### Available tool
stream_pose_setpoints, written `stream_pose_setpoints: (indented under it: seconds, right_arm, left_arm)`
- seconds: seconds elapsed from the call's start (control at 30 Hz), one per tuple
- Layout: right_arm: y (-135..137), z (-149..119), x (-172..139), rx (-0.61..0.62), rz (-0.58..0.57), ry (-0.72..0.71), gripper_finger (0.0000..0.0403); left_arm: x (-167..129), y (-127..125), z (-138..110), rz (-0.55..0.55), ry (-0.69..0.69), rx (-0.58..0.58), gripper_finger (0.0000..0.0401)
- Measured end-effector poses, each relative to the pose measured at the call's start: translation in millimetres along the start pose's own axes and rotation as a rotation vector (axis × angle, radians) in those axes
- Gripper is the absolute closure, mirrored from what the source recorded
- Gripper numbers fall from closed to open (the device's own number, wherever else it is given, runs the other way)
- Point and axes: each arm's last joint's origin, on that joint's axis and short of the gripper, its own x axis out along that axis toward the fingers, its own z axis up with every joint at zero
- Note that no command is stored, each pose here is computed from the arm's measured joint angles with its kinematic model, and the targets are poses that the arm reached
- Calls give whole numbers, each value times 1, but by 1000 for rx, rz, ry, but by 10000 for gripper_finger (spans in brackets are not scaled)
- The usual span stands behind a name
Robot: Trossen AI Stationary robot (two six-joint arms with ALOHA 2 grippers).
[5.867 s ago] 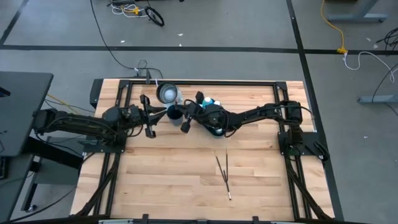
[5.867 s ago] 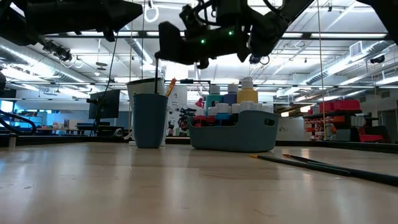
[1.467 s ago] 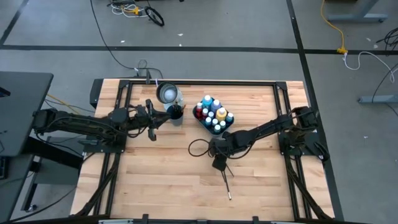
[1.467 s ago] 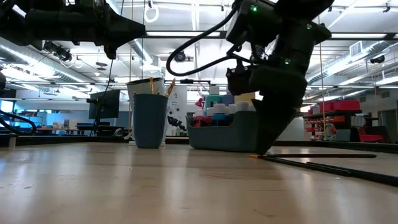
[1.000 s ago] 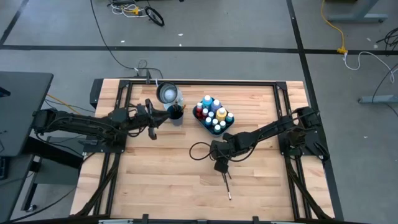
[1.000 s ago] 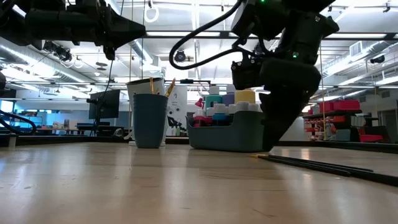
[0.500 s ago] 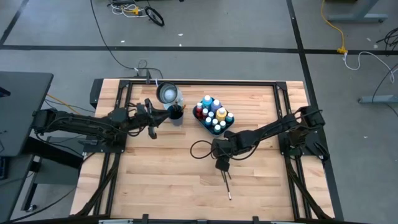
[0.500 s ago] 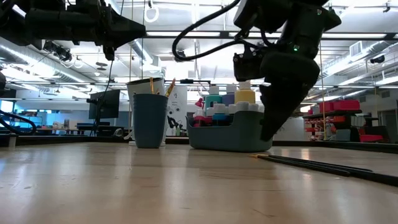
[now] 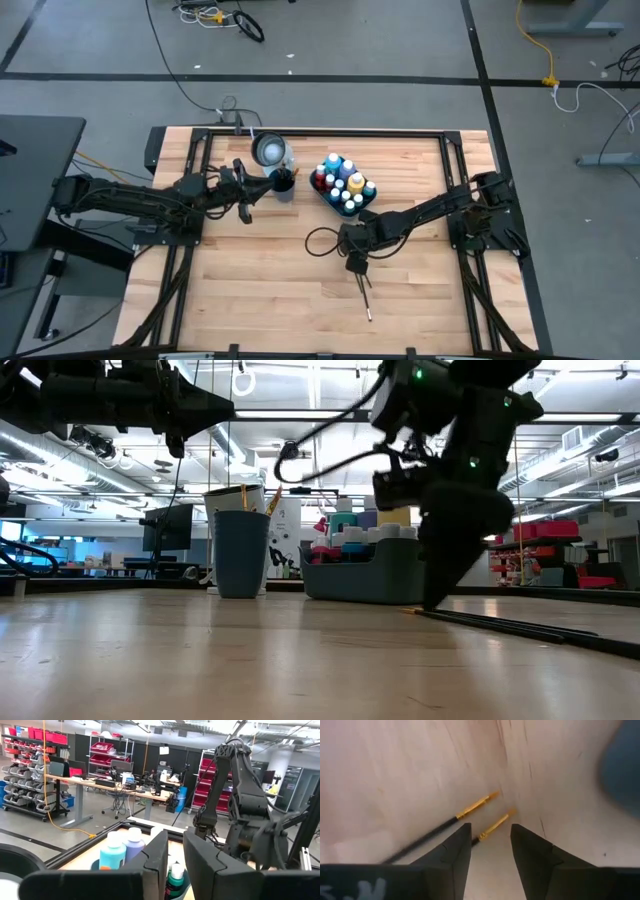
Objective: Pick & Place Paint Supplies
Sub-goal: Put the gold paint brush into the blue cup
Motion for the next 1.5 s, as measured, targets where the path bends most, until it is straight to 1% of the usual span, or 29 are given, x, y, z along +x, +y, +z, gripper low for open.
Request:
stream_pose_setpoints:
  seconds: [0.07,0.33,0.43,0.53,0.77,0.83,1.0,1.13,1.27,1.37,1.5]
  right_arm:
    - [0,-2,4,-8,-13,26,259]
    - [-1,-2,6,-8,-14,28,259]
    - [-1,-3,7,-9,-14,28,268]
    - [-2,-6,8,-9,-16,30,292]
    - [-7,-12,16,3,-12,-2,380]
    - [-7,-12,16,5,-11,-2,395]
    - [-7,-9,15,-6,-2,-14,395]
    - [-6,-5,4,0,34,-30,400]
    - [-4,6,-16,5,88,-135,402]
    - [-4,6,-18,-8,89,-144,402]
    - [-3,11,-21,-6,108,-198,403]
  left_arm:
    - [0,0,0,0,-1,0,335]
    - [0,0,0,-1,-1,0,335]
    - [0,0,0,0,0,0,335]
    - [0,0,0,0,0,0,335]
    - [0,0,0,0,3,28,335]
    - [0,0,0,0,3,28,335]
    - [0,0,-1,1,9,29,335]
    - [0,0,-1,1,10,29,335]
    - [0,0,-1,1,11,29,335]
    - [0,0,-1,1,13,30,335]
    - [0,0,-2,1,17,28,335]
